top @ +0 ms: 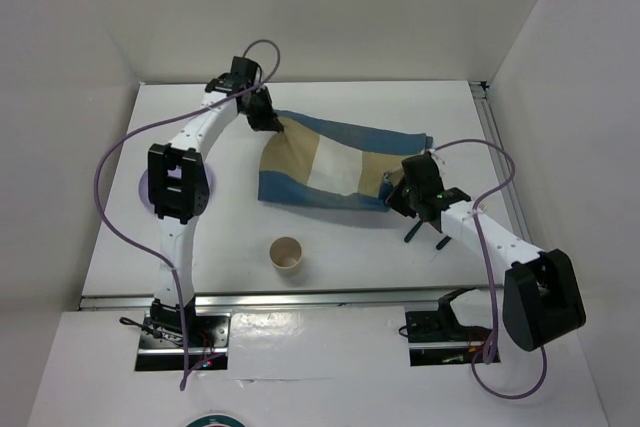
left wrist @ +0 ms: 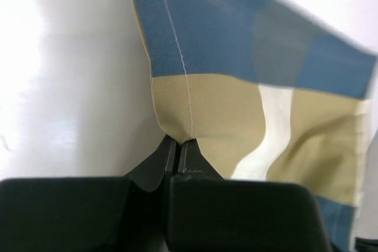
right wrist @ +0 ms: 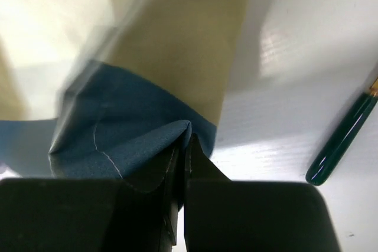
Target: Set the dinner table for one person
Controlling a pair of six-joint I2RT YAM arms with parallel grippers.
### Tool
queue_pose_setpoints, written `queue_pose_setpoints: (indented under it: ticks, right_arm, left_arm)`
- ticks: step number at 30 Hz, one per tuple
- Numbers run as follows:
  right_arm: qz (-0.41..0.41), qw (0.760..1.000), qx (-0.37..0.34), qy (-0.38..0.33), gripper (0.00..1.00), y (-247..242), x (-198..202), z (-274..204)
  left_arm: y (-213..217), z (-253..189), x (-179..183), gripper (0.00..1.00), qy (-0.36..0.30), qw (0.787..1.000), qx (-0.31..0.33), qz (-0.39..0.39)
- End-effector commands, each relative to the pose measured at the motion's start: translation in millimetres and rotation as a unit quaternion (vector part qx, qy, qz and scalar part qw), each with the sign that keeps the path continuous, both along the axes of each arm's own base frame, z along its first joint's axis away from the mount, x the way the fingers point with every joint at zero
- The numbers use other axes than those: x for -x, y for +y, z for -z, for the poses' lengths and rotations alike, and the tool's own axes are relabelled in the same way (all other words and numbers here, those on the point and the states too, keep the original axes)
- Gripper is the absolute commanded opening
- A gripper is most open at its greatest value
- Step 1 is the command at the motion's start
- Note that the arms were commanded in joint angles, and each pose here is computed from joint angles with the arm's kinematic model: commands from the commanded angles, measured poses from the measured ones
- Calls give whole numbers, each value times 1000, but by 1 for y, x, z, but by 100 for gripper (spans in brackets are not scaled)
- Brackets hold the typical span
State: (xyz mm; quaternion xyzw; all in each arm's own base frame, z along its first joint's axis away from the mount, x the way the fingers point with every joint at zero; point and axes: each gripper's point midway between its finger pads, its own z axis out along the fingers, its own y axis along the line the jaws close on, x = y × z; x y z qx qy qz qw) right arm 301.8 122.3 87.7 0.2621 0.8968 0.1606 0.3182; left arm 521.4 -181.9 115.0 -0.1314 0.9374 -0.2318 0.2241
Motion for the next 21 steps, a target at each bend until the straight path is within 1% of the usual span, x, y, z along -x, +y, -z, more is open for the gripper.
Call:
queue_pose_setpoints:
  ticks: [1,2,3,5,6,8,9,11,12,13,14,15,17,20,21]
  right_arm:
    - [15,998,-46,-36,0,7,-2,-5]
    - [20,998,-45,-28,0,8,3,1]
    - [23,998,-46,-22,0,10,6,8]
    - [38,998,-50,10,0,10,17,32]
    - [33,998,-54,14,7,12,18,37]
    - [30,997,-62,36,21,18,26,47]
    - [30,997,-59,42,37,18,25,49]
    - [33,997,-51,38,51,18,23,45]
    - [30,998,-46,28,56,17,19,34]
    - [33,999,-36,20,67,13,17,29]
    - [26,999,-31,5,72,13,17,17]
    - [26,999,-26,-5,76,11,15,9]
    - [28,999,-2,-22,80,1,15,-7]
    - [32,998,16,-59,80,-9,13,-36]
    - [36,997,14,-71,75,-10,12,-45]
  left_arm:
    - [33,-6,-15,0,-8,999,-32,-28]
    - [40,-5,-15,0,-1,999,-30,-40]
    - [42,-9,-17,0,-7,999,-33,-43]
    - [51,-8,-20,0,-9,998,-43,-55]
    - [59,-9,-21,0,-7,997,-48,-64]
    - [67,4,-22,0,6,996,-57,-67]
    - [72,4,-23,8,8,996,-58,-71]
    - [71,12,-20,46,23,996,-60,-63]
    - [71,12,-20,56,23,996,-60,-63]
    - [81,14,-23,65,22,994,-72,-75]
    - [84,7,-23,76,13,994,-78,-75]
    - [86,1,-24,79,6,993,-82,-80]
    - [96,-9,-23,81,-6,992,-96,-80]
    - [105,-36,-23,81,-36,989,-113,-92]
    - [106,-37,-17,81,-31,989,-117,-88]
